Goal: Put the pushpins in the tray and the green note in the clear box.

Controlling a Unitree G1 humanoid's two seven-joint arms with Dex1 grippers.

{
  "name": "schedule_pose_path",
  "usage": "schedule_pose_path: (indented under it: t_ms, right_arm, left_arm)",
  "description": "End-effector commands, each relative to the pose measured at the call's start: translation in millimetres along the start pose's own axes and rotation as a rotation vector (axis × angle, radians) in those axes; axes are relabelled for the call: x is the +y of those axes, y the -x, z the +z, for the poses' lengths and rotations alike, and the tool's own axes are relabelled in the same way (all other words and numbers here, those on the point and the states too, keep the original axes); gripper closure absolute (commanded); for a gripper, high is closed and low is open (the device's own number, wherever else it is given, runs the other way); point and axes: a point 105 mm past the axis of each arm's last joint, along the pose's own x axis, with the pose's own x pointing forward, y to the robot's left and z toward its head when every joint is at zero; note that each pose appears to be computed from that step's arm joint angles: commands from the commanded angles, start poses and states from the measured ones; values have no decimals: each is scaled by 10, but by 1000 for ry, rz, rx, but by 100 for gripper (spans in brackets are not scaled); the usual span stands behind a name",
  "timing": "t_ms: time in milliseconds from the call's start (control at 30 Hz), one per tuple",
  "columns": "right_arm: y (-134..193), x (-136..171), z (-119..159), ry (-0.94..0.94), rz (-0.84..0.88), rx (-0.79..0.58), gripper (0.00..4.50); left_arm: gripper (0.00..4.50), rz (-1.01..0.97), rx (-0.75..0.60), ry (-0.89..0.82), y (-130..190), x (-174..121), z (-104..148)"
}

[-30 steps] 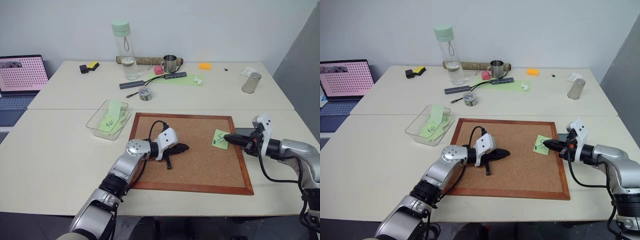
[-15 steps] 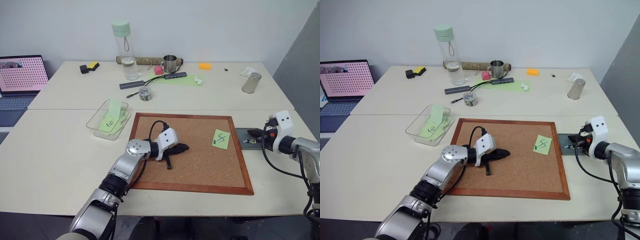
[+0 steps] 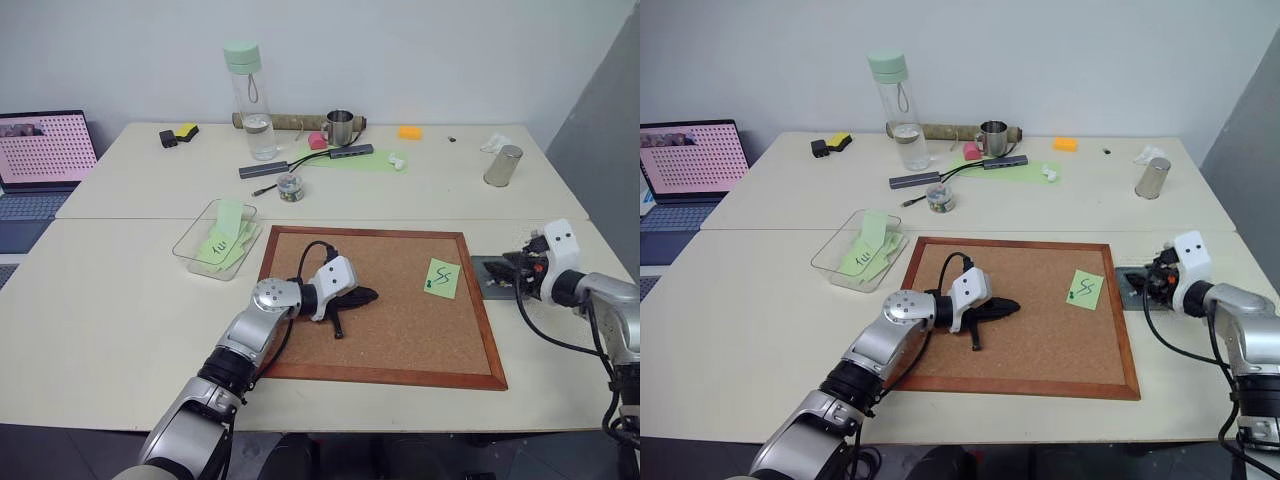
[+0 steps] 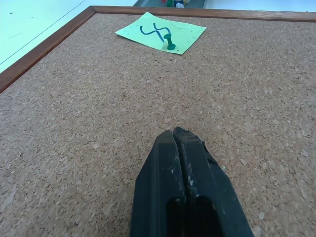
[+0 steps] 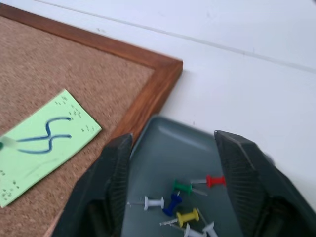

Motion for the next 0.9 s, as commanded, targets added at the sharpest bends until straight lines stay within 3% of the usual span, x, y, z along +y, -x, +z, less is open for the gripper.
schedule_pose_path:
  t_ms: [33,100,200,533,900]
  right_arm:
    - [9,395,213,122,191,-66,162]
    - [-56,671,187,147,296,-70,162]
    - [-170,818,148,166,330,-72,162]
    - [-408,828,46,114,329,-77,162]
    - [-446,793,-70,74,325,-70,358]
  left_arm:
    - [450,-31,110,64,14,-137,-332]
    - [450,-34,108,66,7,-147,-327]
    - [450,-35,109,66,8,-149,-326]
    - [450,-31,112,66,20,-145,-326]
    - [450,-29,115,69,27,-149,-333]
